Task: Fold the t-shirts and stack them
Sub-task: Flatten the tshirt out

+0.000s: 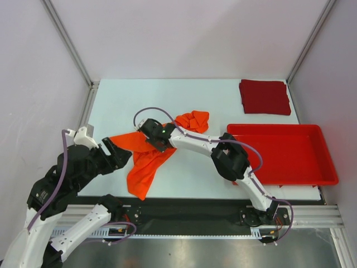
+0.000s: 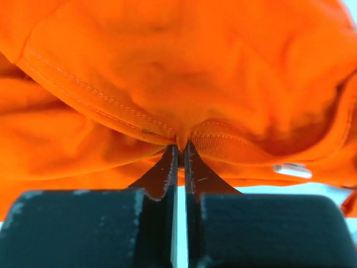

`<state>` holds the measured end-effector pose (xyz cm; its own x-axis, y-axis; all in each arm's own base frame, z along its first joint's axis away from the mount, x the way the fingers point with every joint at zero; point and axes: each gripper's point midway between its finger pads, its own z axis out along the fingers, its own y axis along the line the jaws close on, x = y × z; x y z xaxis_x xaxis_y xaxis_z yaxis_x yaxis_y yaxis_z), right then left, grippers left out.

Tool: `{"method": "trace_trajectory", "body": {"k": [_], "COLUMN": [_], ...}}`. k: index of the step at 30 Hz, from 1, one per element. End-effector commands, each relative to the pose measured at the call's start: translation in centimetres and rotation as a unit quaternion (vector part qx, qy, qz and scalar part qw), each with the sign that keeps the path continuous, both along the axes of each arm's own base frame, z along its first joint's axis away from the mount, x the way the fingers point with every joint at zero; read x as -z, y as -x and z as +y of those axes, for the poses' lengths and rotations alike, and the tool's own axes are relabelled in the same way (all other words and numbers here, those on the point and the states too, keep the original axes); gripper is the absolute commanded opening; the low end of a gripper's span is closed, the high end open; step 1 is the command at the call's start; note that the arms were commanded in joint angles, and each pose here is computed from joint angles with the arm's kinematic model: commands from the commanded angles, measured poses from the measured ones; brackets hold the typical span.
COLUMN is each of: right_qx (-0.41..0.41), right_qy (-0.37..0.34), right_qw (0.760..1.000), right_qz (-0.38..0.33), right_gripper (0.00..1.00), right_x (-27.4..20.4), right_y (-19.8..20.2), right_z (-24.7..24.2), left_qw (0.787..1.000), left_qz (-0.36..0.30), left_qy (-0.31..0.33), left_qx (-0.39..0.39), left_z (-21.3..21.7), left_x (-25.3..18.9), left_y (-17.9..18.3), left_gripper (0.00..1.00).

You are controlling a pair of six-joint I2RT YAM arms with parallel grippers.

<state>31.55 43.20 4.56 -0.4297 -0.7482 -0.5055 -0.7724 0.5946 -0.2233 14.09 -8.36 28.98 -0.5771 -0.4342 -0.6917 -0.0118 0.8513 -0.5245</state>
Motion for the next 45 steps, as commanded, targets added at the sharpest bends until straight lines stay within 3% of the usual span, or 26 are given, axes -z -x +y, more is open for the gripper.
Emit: {"method": "trace_trajectory", "body": {"k": [1,9,11,17,20,26,28,33,37,45], "right_qx": [0.022,0.024,0.020,0.032,0.060,0.084,0.105,0.179,0.221,0.290], "right_qy": [-0.063,-0.089,-0.096,-0.139,-0.188,-0.301,-0.344,-0.398,-0.387,-0.322], "right_qw": [0.995,0.994,0.994,0.989,0.980,0.945,0.925,0.885,0.879,0.893], "right_qz": [-0.081,-0.058,-0.038,-0.025,-0.026,-0.097,-0.125,-0.162,-0.168,-0.122], "right_gripper": [0.00,0.05,0.00,0.00,0.00,0.00,0.00,0.00,0.00,0.00], "right_x": [-9.2,-13.4,-13.0,-14.0,-18.0,-31.4,-36.1,-41.9,-40.9,-29.6], "right_y": [-2.7,-3.2,-3.4,-3.3,-4.1,-4.1,-4.1,-5.2,-6.4,-10.0], "right_z": [1.3,-0.6,-0.6,0.5,0.5,-1.6,-4.1,-12.2,-17.7,-24.2], "left_qw": [1.000,0.999,0.999,0.999,0.999,0.997,0.997,0.997,0.996,0.998], "left_qz": [-0.010,-0.019,-0.023,-0.023,-0.028,-0.071,-0.072,-0.075,-0.074,-0.019], "left_qy": [0.022,0.031,0.036,0.032,0.030,0.022,0.019,0.018,0.016,-0.003], "left_qx": [-0.004,0.000,0.001,-0.002,-0.005,0.010,0.017,0.031,0.040,0.065], "left_z": [-0.2,-0.5,-0.5,-0.2,-0.1,-0.5,-0.9,-2.2,-3.0,-5.3], "left_x": [-0.6,-0.8,-1.0,-1.0,-1.2,-2.7,-2.5,-2.1,-2.2,0.5], "left_y": [0.0,-0.1,-0.1,0.1,0.0,-1.1,-1.4,-2.7,-3.6,-5.5], "left_gripper": [0.76,0.76,0.76,0.76,0.77,0.72,0.72,0.74,0.75,0.75]}}
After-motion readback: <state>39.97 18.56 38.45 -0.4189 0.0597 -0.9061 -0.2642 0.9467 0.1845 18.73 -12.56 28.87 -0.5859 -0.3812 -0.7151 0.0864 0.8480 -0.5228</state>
